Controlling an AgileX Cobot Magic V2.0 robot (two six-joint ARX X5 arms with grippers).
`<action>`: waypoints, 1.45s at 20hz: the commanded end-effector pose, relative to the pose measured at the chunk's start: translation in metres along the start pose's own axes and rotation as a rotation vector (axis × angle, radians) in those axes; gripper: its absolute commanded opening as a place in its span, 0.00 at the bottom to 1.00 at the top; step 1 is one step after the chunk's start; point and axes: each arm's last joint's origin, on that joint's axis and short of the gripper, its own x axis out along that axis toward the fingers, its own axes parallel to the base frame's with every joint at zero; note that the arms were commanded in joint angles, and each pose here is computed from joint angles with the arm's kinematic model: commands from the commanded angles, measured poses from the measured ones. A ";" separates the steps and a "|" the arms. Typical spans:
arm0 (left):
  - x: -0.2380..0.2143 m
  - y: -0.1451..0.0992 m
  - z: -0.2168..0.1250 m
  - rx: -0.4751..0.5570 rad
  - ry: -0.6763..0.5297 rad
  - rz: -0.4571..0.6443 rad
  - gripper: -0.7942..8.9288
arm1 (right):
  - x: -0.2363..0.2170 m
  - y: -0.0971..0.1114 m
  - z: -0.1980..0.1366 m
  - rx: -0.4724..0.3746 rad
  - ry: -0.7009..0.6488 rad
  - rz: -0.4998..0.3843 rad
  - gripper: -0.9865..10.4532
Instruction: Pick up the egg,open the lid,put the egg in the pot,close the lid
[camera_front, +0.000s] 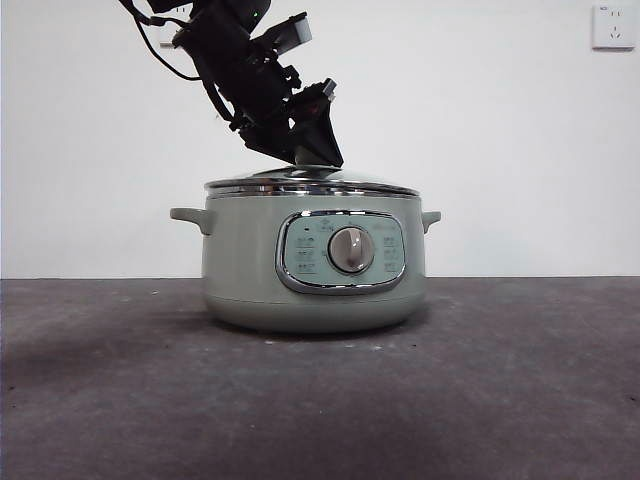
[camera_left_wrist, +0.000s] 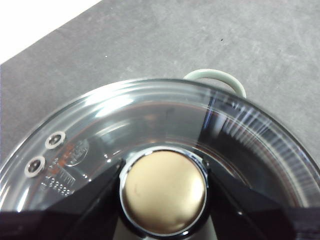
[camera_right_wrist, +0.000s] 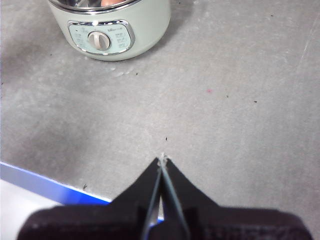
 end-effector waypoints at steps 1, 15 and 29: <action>0.012 0.003 -0.007 -0.004 0.010 -0.008 0.08 | 0.001 -0.001 -0.004 0.000 0.027 -0.010 0.08; 0.005 0.002 -0.007 -0.031 0.040 -0.011 0.67 | 0.001 -0.001 -0.004 0.000 0.027 -0.010 0.08; -0.185 -0.051 0.021 -0.158 0.166 -0.041 0.20 | 0.001 -0.001 -0.003 0.000 0.028 -0.009 0.08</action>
